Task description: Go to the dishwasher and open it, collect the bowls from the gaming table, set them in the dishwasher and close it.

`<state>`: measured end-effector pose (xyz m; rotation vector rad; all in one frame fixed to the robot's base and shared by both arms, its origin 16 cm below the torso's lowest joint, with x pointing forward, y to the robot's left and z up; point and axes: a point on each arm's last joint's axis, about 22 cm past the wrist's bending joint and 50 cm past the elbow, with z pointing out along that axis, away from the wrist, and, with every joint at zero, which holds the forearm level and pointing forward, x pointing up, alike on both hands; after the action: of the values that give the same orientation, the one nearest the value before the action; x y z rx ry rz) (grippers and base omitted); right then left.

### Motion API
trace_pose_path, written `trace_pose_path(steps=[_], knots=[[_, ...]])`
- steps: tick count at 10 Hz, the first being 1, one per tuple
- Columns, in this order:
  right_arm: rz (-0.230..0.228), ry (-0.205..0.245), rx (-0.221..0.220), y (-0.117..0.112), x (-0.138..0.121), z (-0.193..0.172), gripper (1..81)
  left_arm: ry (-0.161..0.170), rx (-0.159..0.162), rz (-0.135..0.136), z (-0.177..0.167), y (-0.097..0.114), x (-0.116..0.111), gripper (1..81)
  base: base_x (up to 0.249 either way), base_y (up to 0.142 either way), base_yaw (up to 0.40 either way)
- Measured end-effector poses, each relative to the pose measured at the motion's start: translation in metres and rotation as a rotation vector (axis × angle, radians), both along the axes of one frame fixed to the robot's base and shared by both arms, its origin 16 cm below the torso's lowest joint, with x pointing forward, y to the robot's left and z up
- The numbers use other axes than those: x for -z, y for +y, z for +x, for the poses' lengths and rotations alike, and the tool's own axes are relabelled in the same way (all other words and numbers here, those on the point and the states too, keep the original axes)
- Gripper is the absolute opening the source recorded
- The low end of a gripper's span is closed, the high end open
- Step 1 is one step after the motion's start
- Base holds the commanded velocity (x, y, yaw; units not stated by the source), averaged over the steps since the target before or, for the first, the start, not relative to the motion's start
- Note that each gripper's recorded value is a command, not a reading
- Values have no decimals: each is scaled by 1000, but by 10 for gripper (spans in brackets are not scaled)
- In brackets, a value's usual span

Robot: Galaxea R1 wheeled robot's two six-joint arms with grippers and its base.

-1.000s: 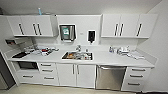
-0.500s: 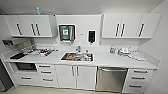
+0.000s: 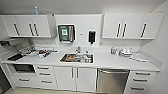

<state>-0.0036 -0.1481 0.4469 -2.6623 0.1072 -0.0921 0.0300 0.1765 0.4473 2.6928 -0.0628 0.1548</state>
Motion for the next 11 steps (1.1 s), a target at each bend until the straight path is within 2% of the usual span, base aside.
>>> trace_pose_path(steps=[6,8,9,11], knots=[[0,4,1,0,0,-4,811,1,1,0,0,0,0,811,116,0,0],[-1,-14,5,0,0,9,811,-11,0,-2,10,-2,-1,811,116,0,0],[-2,-11,5,-1,0,5,811,-10,0,-2,7,-2,-1,811,115,0,0],[-1,17,-4,-1,1,-17,811,21,3,-2,-17,-2,1,811,116,0,0]])
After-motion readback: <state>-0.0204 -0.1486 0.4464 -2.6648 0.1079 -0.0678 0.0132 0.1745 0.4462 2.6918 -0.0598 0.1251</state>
